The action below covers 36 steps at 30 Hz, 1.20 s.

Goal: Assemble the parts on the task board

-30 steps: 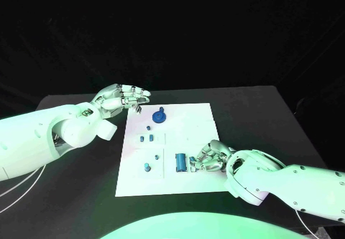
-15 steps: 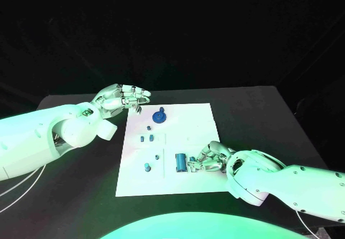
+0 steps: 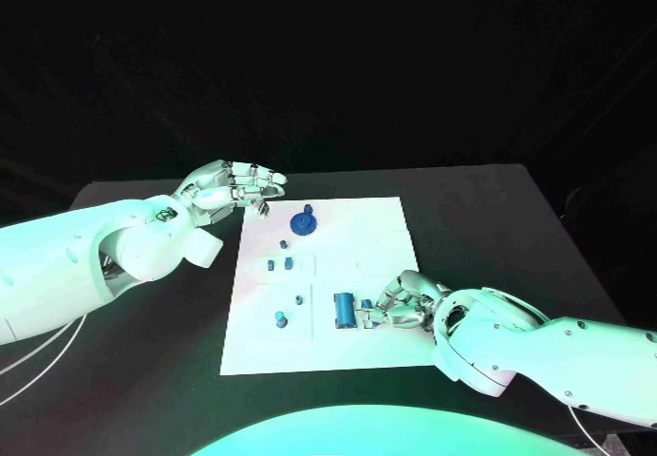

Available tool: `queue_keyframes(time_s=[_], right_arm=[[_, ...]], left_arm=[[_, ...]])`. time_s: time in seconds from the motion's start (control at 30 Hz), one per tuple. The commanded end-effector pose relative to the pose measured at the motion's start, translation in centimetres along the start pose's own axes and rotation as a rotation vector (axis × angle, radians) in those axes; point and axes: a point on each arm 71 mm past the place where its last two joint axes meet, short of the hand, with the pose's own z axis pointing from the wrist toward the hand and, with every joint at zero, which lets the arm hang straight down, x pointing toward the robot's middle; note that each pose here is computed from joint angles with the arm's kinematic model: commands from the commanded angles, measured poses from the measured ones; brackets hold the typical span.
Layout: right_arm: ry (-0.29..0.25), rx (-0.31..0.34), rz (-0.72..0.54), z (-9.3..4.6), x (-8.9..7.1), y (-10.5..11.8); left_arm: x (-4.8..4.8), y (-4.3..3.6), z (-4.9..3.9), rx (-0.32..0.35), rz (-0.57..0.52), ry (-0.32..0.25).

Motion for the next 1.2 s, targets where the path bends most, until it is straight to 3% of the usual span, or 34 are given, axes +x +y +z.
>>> queue_keyframes(time_s=[0.03,1.2], right_arm=[[-0.001,-0.025,-0.018,-0.2,0.1,0.1],[-0.006,-0.011,-0.028,-0.8,-0.5,-0.9]], left_arm=[[0.17,-0.1,0.04,0.007,-0.003,0.017],[0.12,-0.04,0.14,0.006,-0.003,0.017]])
